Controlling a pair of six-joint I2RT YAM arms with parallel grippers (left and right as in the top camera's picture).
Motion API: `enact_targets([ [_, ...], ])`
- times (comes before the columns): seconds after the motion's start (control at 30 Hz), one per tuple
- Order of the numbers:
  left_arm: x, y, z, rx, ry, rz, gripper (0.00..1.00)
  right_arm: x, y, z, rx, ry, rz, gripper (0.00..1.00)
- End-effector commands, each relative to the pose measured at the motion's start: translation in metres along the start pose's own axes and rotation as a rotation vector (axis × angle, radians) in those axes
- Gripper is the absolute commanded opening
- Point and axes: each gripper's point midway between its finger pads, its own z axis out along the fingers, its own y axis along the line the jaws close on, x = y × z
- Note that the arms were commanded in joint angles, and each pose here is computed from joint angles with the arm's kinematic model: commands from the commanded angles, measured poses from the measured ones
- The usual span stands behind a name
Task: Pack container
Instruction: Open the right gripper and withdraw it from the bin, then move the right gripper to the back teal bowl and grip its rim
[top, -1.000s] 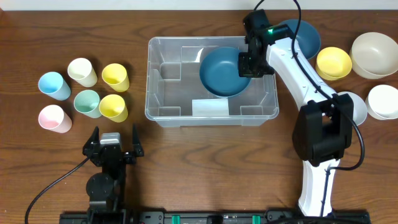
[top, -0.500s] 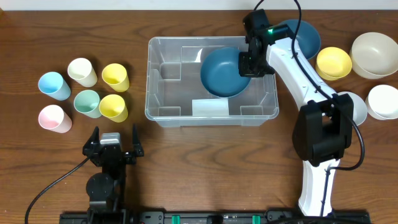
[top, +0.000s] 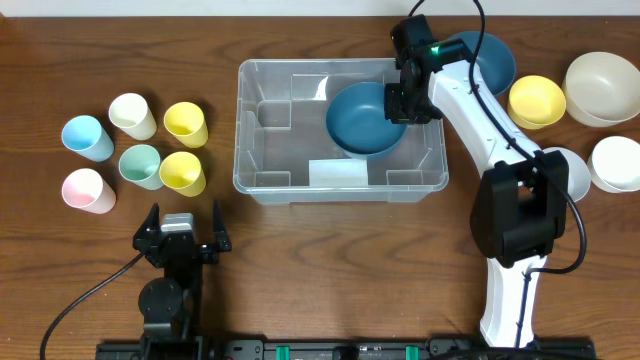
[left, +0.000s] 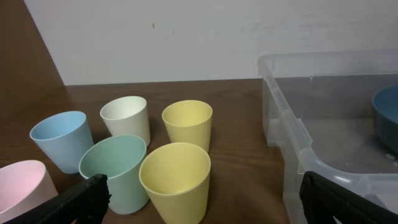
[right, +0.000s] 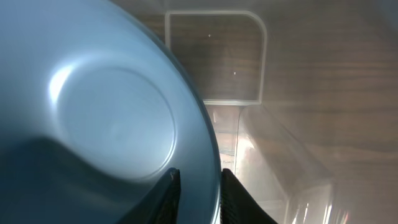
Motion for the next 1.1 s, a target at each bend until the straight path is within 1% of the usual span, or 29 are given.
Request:
enact_targets([
  [0.0,0.018,0.004,0.001,-0.025,0.052,0.021,0.98,-0.007,-0.001,-0.005,0.005,-0.021,-0.007,0.24],
  [0.17,0.018,0.004,0.001,-0.025,0.052,0.021,0.98,-0.011,0.0,-0.011,0.001,-0.034,-0.014,0.32],
  [0.23,0.018,0.004,0.001,-0.024,0.051,0.021,0.98,-0.016,0.002,-0.02,-0.003,-0.047,-0.018,0.34],
  [0.37,0.018,0.004,0.001,-0.024,0.052,0.021,0.98,-0.027,0.005,-0.045,-0.015,-0.084,-0.024,0.34],
  [0.6,0.018,0.004,0.001,-0.025,0.052,0.021,0.98,-0.043,0.006,-0.106,-0.036,-0.155,-0.012,0.33],
  [0.67,0.018,0.004,0.001,-0.025,0.052,0.021,0.98,-0.047,-0.004,-0.123,-0.032,-0.177,0.021,0.33],
  [0.77,0.018,0.004,0.001,-0.024,0.052,0.021,0.98,-0.053,-0.033,-0.14,-0.01,-0.195,0.096,0.33],
  [0.97,0.018,0.004,0.001,-0.025,0.052,0.021,0.98,-0.057,-0.101,-0.137,0.023,-0.167,0.276,0.32],
  [1.07,0.018,0.004,0.001,-0.024,0.052,0.021,0.98,-0.061,-0.125,-0.132,0.028,-0.169,0.345,0.31],
])
